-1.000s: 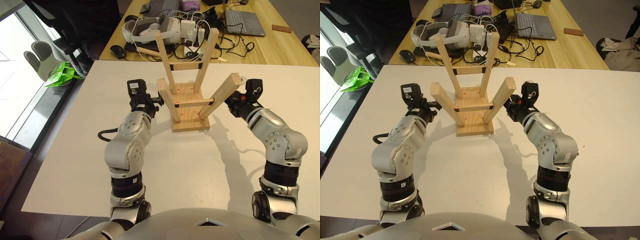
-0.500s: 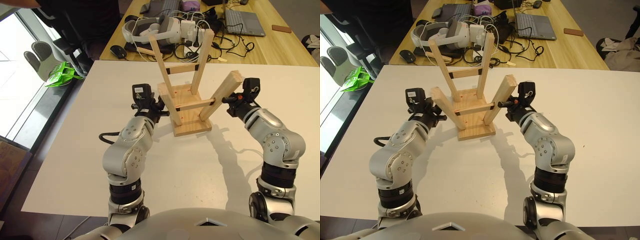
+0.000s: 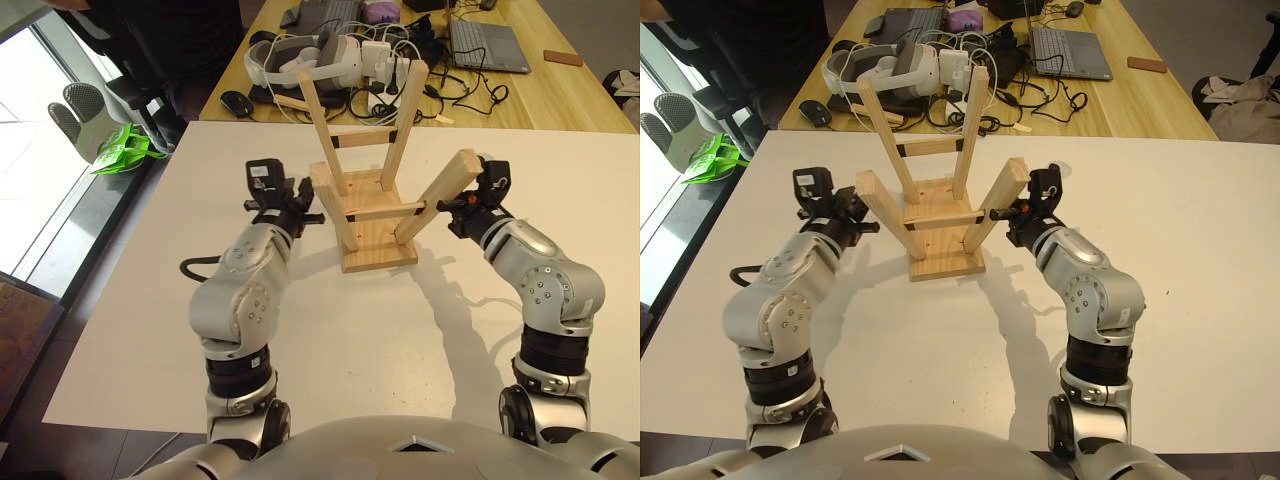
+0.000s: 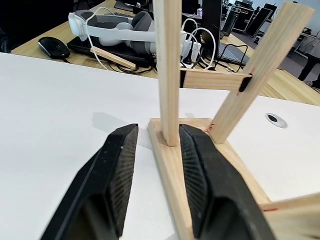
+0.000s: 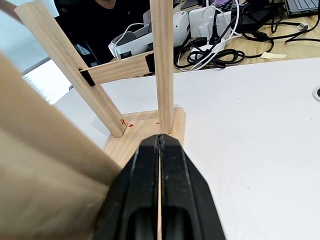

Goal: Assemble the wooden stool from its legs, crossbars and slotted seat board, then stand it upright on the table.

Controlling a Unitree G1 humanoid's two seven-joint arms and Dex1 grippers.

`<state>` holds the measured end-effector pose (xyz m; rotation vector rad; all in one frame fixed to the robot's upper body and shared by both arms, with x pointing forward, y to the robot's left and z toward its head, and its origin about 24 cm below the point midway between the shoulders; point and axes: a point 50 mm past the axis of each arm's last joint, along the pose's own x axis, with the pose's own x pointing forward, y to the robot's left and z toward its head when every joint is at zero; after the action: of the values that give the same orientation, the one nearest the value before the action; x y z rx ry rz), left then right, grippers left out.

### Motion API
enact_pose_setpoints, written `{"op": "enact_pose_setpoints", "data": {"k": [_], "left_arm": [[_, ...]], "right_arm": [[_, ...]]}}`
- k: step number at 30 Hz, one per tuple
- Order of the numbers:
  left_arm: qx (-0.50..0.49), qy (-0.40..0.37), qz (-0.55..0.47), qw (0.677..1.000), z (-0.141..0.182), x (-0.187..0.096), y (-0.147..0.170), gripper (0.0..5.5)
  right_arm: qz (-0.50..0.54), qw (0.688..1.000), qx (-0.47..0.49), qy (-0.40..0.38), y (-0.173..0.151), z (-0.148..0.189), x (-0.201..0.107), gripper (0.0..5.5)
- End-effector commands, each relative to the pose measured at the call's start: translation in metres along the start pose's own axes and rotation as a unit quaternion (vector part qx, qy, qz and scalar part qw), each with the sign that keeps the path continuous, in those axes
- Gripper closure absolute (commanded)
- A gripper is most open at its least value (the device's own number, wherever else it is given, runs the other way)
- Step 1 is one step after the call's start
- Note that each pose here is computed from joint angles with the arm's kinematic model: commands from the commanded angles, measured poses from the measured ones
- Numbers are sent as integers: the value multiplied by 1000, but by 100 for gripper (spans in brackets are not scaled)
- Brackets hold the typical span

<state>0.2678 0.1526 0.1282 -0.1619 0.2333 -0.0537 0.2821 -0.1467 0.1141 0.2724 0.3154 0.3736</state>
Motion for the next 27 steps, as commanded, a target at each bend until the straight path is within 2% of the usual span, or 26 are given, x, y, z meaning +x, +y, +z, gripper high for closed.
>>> {"op": "enact_pose_setpoints", "data": {"k": [1,3,6,9,11,14,19,27], "left_arm": [[12,-28,36,999,14,0,24,397],[8,-83,48,995,38,1,33,397],[-28,-186,11,982,88,-1,30,397],[-56,-267,-113,955,137,-10,3,397],[-68,-292,-195,934,156,-20,-18,397],[-82,-294,-253,918,159,-29,-35,397],[-70,-286,-283,913,156,-37,-44,397],[-53,-272,-297,914,152,-36,-48,397]], "right_arm": [[-37,999,4,-8,-14,5,-2,550],[-53,998,8,-15,-19,7,-2,550],[-63,998,10,-17,-22,8,-1,550],[-65,998,9,-16,-22,8,0,550],[-67,998,8,-15,-23,8,0,550],[-65,998,5,-13,-22,9,1,550],[-72,997,2,-18,-25,9,-2,550],[-187,975,-10,-118,-52,34,-15,550]]}}
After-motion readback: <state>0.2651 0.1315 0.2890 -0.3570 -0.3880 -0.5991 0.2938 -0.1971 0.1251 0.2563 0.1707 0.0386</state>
